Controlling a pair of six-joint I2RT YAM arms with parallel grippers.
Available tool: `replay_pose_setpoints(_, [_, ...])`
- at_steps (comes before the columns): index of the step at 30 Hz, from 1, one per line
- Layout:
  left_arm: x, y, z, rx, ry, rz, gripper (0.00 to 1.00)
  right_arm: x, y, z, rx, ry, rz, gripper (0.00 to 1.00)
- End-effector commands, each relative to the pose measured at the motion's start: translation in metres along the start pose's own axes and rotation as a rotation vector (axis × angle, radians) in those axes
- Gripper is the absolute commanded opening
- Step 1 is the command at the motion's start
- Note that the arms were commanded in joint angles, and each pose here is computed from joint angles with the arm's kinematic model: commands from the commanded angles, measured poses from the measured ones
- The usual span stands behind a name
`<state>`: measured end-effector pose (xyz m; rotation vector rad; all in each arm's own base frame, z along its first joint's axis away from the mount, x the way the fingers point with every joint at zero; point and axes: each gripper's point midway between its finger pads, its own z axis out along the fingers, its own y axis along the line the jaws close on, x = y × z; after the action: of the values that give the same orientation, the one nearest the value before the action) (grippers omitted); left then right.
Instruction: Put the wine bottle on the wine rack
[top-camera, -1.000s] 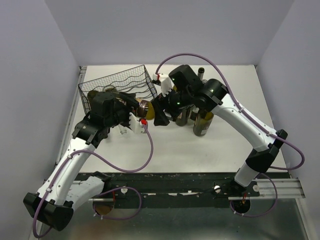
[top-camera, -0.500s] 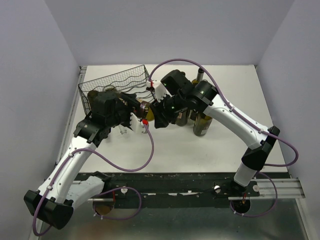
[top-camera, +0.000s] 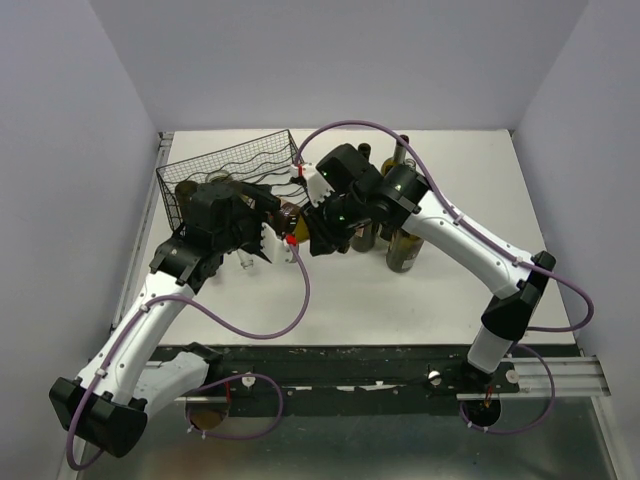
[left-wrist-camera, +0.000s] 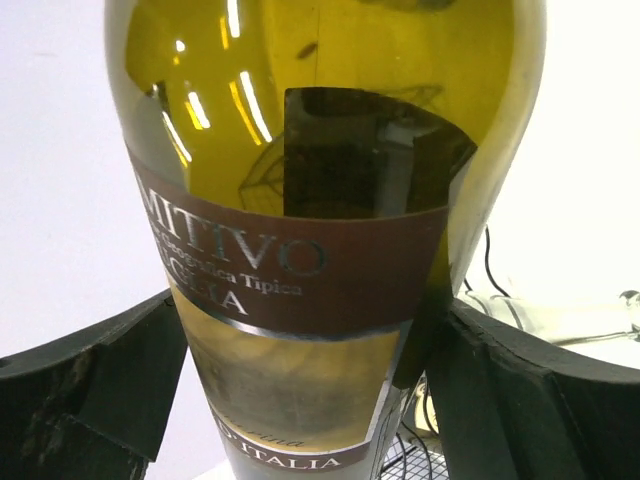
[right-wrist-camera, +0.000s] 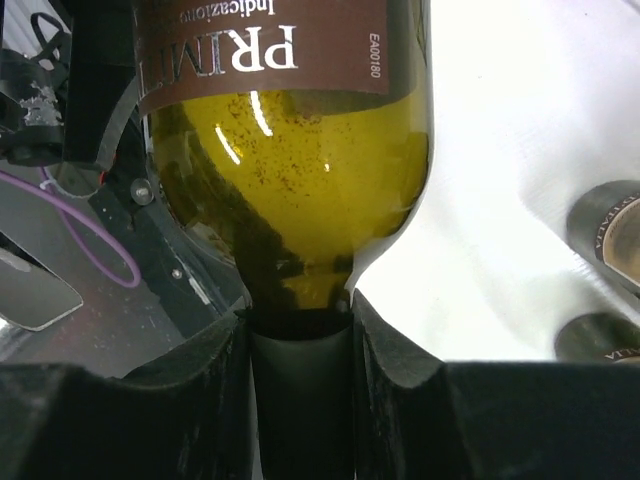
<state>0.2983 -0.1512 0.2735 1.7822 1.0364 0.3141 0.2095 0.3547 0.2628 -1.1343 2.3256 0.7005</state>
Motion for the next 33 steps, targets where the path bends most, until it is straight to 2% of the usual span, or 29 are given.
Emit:
replay_pose_setpoints(1, [-0.004, 0.025, -0.011, -0.106, 0.006, 0.037, 0.99, -0.016, -0.012, 0.000, 0.092, -0.056, 0.022, 0.01])
replay_pose_setpoints(12, [-0.003, -0.015, -0.015, -0.018, 0.008, -0.024, 0.99, -0.047, -0.036, -0.005, 0.251, -0.211, 0.135, 0.01])
replay_pose_setpoints(18, [-0.008, -0.016, -0.025, -0.109, -0.013, -0.058, 0.99, -0.025, -0.032, 0.006, 0.211, -0.137, 0.132, 0.01])
replay_pose_setpoints(22, [-0.024, 0.016, -0.044, -0.311, -0.098, -0.213, 0.99, -0.002, -0.016, 0.017, 0.117, -0.080, 0.165, 0.01])
replay_pose_setpoints(26, [-0.033, 0.034, -0.061, -0.443, -0.175, -0.424, 0.99, 0.016, 0.001, 0.028, 0.008, -0.034, 0.205, 0.01])
replay_pose_setpoints(30, [-0.033, 0.051, -0.078, -0.557, -0.239, -0.838, 0.99, 0.031, 0.004, 0.042, -0.009, 0.006, 0.226, 0.01])
replay_pose_setpoints(33, [-0.032, 0.053, -0.081, -0.541, -0.218, -1.063, 0.99, 0.039, -0.001, 0.056, 0.008, 0.026, 0.232, 0.01])
